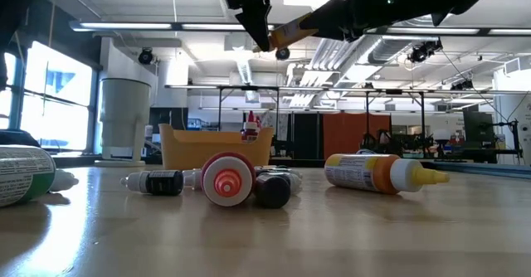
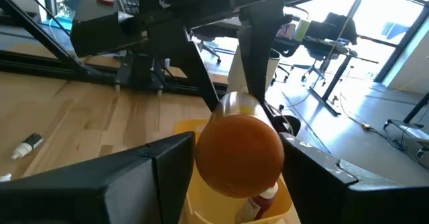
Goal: Pick & Place food coloring
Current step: Put the large yellow food coloring bottle into the yellow bin
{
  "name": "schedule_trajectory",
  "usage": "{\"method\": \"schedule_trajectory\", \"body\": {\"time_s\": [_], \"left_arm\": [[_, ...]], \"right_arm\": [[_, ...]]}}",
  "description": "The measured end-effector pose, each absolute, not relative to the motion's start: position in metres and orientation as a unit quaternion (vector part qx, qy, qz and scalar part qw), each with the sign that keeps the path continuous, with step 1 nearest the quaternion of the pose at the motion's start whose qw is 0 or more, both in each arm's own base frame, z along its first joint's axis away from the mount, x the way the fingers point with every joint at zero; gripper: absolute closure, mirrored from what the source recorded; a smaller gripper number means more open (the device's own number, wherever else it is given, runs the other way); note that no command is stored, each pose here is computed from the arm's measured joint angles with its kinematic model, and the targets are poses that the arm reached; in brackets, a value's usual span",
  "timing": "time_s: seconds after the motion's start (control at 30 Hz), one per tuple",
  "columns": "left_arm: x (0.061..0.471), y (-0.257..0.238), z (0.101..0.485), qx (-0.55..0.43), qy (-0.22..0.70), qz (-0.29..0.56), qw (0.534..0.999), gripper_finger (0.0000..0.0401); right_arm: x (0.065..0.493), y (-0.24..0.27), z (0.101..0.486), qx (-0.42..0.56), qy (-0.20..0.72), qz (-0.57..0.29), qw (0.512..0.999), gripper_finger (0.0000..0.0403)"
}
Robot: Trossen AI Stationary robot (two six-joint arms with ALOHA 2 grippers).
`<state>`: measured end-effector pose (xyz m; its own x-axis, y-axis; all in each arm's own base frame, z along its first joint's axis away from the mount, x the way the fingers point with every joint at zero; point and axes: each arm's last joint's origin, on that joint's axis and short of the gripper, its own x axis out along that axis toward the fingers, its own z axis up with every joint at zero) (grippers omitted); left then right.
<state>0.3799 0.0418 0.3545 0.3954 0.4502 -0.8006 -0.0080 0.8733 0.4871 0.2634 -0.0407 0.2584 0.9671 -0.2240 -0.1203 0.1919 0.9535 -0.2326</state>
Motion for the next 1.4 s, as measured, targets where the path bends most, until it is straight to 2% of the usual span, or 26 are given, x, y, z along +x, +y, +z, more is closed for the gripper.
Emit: {"method": "schedule_trajectory", "body": {"time_s": [0.23,0.5,0.63,0.77,1.0,1.17,1.33,1.4], "left_arm": [[0.380,0.042,0.354,0.208,0.531,0.141,0.809,0.0292],[0.380,0.042,0.354,0.207,0.531,0.142,0.809,0.0292],[0.380,0.042,0.355,0.210,0.531,0.151,0.807,0.0285],[0.380,0.043,0.355,0.221,0.531,0.168,0.801,0.0259],[0.380,0.042,0.355,0.233,0.531,0.182,0.794,0.0209],[0.378,0.030,0.356,0.263,0.534,0.200,0.778,0.0205],[0.359,0.013,0.371,0.314,0.536,0.235,0.747,0.0205],[0.348,0.005,0.382,0.309,0.533,0.234,0.752,0.0204]], "right_arm": [[0.263,-0.041,0.259,-0.111,0.072,-0.106,0.986,0.0201],[0.263,-0.041,0.259,-0.119,0.073,-0.106,0.985,0.0260],[0.263,-0.041,0.259,-0.120,0.073,-0.105,0.984,0.0255],[0.263,-0.041,0.259,-0.120,0.072,-0.108,0.984,0.0243],[0.263,-0.043,0.258,-0.121,0.079,-0.139,0.980,0.0262],[0.263,-0.043,0.258,-0.121,0.079,-0.145,0.979,0.0260],[0.262,-0.044,0.259,-0.122,0.080,-0.164,0.976,0.0254],[0.262,-0.044,0.259,-0.122,0.081,-0.164,0.976,0.0260]]}}
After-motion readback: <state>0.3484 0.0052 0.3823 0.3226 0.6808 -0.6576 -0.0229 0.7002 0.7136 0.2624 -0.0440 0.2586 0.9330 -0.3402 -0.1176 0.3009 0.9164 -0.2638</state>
